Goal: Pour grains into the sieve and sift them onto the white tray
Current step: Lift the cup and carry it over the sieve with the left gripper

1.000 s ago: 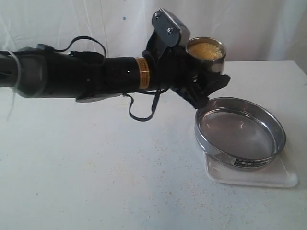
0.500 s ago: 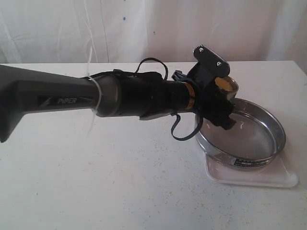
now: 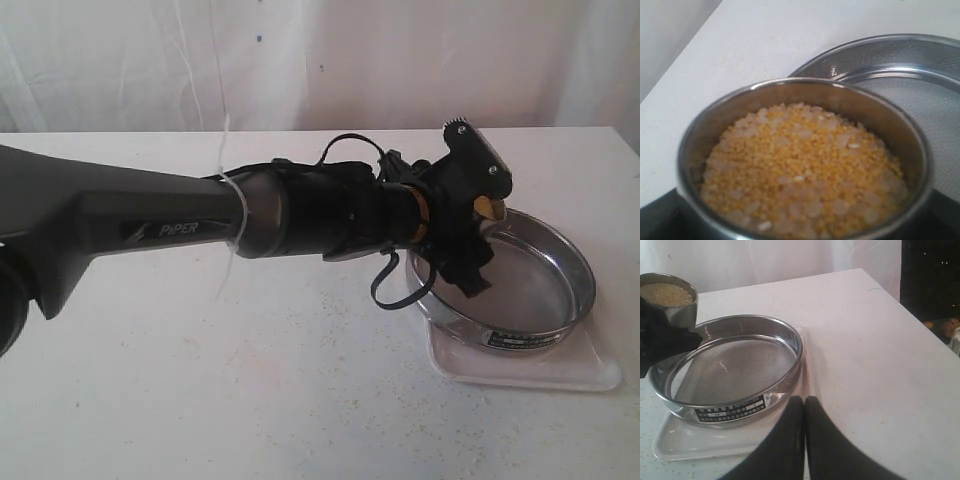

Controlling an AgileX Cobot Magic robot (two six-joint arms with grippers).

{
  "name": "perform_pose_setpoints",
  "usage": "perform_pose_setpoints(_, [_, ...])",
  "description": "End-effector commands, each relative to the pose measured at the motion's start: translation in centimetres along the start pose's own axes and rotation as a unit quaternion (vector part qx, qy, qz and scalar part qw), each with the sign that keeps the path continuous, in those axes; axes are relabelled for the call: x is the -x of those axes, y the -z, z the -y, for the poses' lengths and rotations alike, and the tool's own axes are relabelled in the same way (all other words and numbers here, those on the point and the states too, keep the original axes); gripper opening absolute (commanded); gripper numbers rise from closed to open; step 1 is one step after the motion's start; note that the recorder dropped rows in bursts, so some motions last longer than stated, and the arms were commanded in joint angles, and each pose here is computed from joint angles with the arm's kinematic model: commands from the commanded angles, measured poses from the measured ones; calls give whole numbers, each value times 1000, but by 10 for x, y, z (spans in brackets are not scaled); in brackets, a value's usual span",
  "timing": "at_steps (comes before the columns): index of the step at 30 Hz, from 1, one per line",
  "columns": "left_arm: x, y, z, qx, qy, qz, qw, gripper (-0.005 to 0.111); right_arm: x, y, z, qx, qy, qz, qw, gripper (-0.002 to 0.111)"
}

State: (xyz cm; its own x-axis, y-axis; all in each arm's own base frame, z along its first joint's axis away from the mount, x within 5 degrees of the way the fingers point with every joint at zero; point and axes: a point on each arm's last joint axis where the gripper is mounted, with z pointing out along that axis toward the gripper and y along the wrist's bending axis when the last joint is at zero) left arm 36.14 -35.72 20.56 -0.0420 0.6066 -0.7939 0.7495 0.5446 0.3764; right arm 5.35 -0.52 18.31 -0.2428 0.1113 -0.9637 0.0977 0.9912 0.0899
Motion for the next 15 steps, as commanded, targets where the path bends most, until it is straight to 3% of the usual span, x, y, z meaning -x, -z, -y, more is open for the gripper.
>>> perform_pose_setpoints(1, [6, 4, -4, 12, -39, -1, 999, 0, 0, 0, 0, 1, 2, 3, 1000, 0])
perform_pose_setpoints(4, [3, 3, -4, 13, -40, -9, 999, 0, 0, 0, 0, 1, 2, 3, 1000, 0])
perform_pose_setpoints(9, [-1, 0, -2, 11, -102, -15, 995, 0, 0, 0, 0, 1, 2, 3, 1000, 0])
perform_pose_setpoints(15, [2, -1, -3, 13, -114, -10, 993, 0, 0, 0, 0, 1, 2, 3, 1000, 0])
